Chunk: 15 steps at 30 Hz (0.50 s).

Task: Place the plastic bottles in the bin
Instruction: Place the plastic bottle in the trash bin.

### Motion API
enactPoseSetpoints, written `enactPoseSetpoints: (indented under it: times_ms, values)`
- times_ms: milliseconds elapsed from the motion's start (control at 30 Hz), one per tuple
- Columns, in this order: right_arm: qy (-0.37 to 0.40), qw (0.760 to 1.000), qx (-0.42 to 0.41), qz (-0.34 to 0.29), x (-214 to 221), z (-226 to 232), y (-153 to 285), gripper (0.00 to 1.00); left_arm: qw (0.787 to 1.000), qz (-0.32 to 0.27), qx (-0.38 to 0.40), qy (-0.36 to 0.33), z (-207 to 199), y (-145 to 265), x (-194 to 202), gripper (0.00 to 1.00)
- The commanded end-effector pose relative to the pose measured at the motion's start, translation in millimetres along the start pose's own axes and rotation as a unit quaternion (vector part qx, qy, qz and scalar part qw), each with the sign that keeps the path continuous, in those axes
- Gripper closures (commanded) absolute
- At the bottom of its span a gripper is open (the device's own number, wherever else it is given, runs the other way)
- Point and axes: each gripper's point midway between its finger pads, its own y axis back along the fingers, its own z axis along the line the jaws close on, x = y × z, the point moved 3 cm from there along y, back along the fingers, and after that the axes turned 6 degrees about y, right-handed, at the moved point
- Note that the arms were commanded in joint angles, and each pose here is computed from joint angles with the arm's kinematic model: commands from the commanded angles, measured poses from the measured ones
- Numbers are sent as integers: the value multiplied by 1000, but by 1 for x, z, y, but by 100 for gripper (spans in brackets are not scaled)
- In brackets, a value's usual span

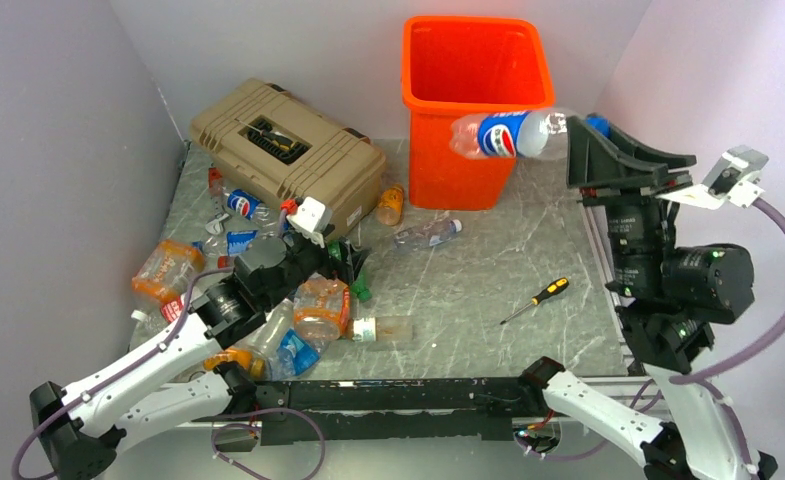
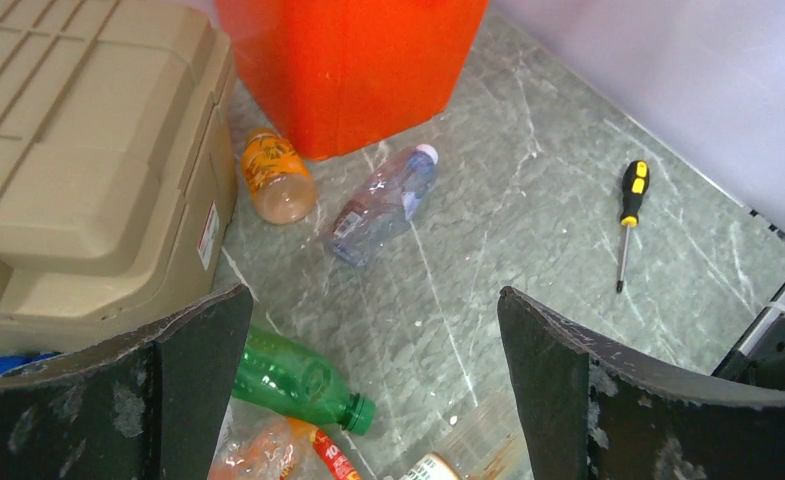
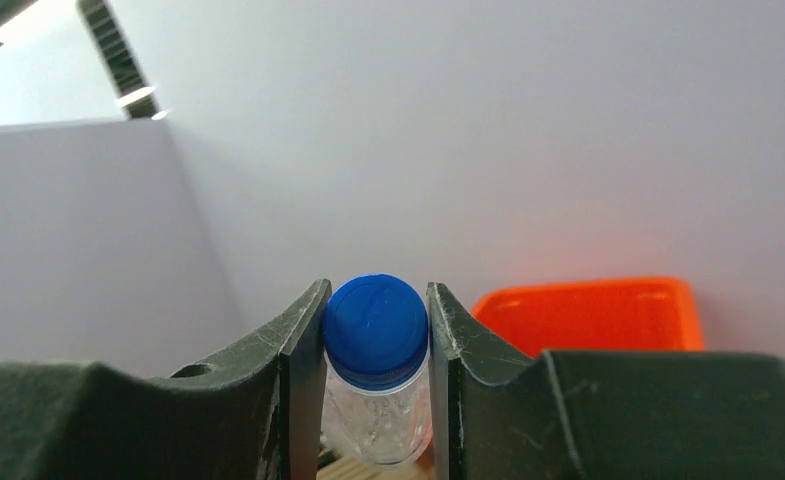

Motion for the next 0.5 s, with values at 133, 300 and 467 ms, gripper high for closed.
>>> enactPoseSetpoints:
  times_ms: [133, 300, 467]
  values:
    - [86, 987, 108, -82, -10, -20, -70, 100, 1000, -23, -7, 4, -1, -1, -16, 1]
    - [125, 981, 130, -66, 13, -17, -125, 100, 1000, -15, -1, 6, -3, -1, -16, 1]
    - [128, 980, 150, -15, 45, -42, -177, 100, 1000, -16, 4, 7, -5, 0, -17, 1]
